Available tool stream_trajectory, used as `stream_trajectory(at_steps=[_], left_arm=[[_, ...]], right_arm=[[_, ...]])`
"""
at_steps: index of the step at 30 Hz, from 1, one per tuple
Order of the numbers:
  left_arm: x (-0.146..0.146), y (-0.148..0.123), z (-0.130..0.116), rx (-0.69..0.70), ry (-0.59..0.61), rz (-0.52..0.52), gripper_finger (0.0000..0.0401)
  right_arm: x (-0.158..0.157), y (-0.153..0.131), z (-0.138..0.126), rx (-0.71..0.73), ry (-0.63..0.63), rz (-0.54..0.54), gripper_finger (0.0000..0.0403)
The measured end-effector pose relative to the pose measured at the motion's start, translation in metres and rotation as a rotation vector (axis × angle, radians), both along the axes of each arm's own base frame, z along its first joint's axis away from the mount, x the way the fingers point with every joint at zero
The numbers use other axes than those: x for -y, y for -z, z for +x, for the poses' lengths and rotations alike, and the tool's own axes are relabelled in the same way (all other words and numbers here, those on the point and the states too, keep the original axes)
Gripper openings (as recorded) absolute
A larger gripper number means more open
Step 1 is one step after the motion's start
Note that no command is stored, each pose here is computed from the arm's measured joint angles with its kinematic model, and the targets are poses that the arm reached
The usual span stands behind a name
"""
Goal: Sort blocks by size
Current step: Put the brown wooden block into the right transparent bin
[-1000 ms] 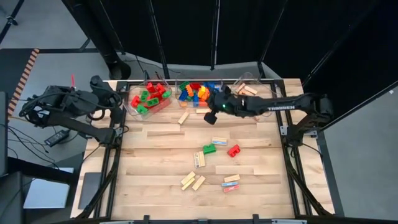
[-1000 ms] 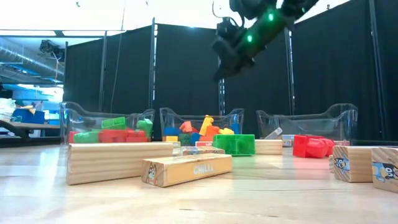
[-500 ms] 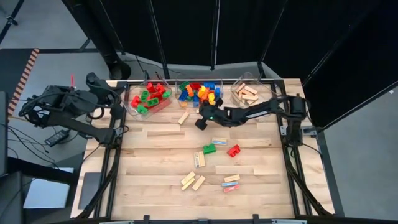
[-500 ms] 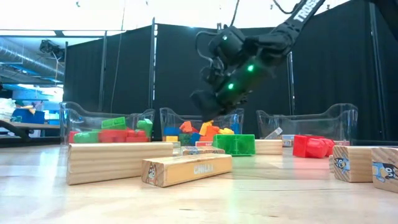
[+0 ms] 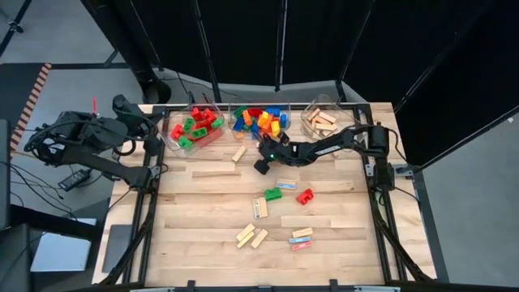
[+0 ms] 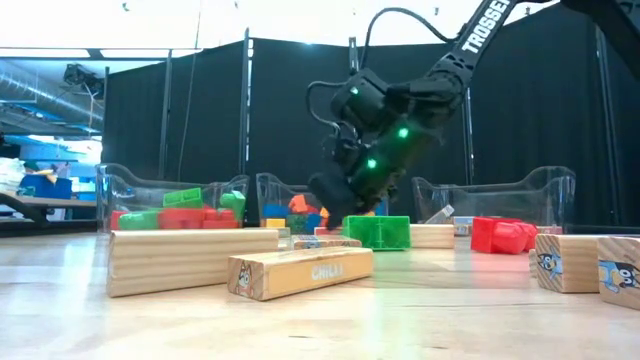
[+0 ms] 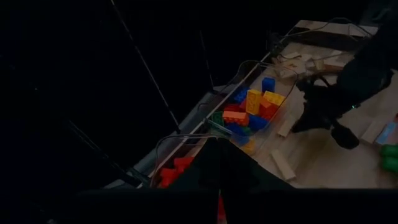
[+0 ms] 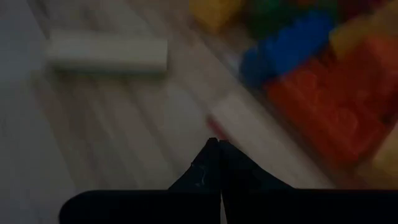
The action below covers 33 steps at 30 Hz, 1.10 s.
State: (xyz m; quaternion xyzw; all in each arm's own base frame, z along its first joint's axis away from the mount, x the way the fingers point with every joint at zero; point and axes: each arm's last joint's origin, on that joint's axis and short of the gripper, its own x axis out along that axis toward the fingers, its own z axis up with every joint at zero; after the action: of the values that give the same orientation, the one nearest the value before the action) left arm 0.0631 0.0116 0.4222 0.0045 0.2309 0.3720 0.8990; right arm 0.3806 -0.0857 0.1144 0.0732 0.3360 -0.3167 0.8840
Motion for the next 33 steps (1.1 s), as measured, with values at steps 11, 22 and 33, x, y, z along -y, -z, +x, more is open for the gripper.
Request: stream_trajectory(at_steps=[11, 22, 33], left_arm=[[0.000, 0.001, -0.002, -0.020, 0.002, 0.002, 0.0004], [0.000, 0.002, -0.002, -0.025, 0.002, 0.004, 0.0004], [0.000, 0.003, -0.003, -0.049, 0.002, 0.009, 0.0004]], right_arm=[[0.005, -0.005, 0.003, 0.060, 0.066, -0.022, 0.0005], [0.017, 0.000, -0.001, 0.024, 0.135, -0.006, 0.0005], [0.012, 0.003, -0.003, -0.013, 0.087, 0.050, 0.0005]])
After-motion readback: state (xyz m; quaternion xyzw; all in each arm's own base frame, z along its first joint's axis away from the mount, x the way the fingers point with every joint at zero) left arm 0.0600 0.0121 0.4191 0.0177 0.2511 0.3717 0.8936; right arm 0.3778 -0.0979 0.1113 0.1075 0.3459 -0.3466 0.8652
